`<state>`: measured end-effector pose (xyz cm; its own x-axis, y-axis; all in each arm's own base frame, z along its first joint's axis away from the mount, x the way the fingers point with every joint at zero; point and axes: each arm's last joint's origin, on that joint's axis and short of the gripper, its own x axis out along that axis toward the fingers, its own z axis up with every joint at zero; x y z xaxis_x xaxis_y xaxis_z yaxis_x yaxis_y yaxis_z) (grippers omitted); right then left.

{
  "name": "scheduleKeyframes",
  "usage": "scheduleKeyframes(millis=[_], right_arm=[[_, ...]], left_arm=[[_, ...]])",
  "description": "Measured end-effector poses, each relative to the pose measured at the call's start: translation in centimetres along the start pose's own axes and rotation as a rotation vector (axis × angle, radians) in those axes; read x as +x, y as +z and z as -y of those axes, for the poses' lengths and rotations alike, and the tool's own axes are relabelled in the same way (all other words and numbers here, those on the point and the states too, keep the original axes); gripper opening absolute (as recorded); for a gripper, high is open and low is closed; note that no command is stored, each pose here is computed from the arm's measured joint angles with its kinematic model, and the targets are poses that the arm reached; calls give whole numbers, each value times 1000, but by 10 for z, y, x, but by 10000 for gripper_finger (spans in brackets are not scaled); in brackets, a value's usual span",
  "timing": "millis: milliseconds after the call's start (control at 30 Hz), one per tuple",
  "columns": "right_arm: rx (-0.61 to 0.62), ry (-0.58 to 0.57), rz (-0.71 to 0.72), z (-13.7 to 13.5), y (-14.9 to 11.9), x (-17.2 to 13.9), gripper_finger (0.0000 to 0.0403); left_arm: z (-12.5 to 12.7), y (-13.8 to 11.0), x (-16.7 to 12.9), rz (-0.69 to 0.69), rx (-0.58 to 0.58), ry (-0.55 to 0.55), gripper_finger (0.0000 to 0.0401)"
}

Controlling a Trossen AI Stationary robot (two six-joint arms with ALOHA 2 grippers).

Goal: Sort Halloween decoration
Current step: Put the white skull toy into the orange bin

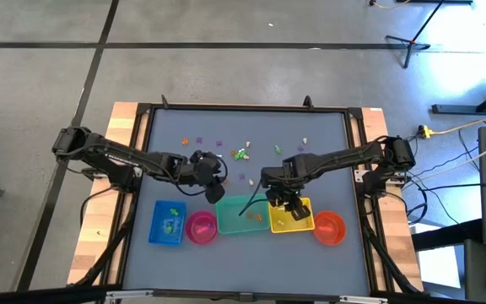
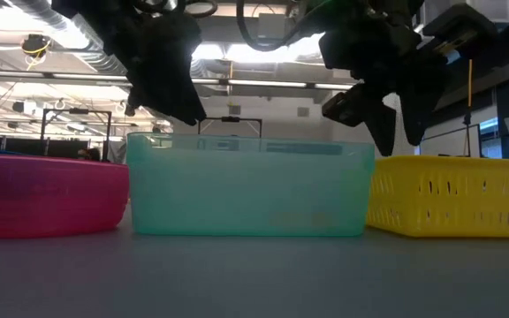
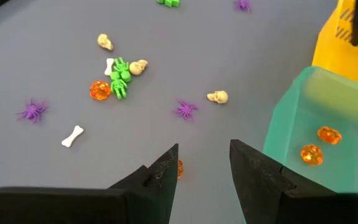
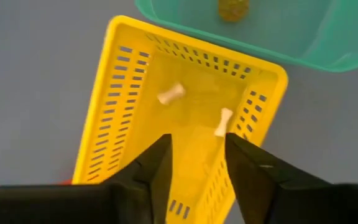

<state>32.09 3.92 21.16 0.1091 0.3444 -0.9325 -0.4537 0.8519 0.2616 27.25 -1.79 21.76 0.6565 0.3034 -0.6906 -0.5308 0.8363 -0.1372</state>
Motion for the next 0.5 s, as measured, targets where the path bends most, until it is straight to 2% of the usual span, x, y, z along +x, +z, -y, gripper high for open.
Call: scheduleKeyframes(millis=[133,333,500], right_arm=[[7,-26,-29,0,-2,0,167],[15,-16,-84,-1,-7,0,166],[3,-3,-117,0,-12,-2,167]], left_arm=[[-3,2,2,-1,5,6,151],[-15,9,6,6,-31,43,192],[-29,16,11,15,-75,88,202]])
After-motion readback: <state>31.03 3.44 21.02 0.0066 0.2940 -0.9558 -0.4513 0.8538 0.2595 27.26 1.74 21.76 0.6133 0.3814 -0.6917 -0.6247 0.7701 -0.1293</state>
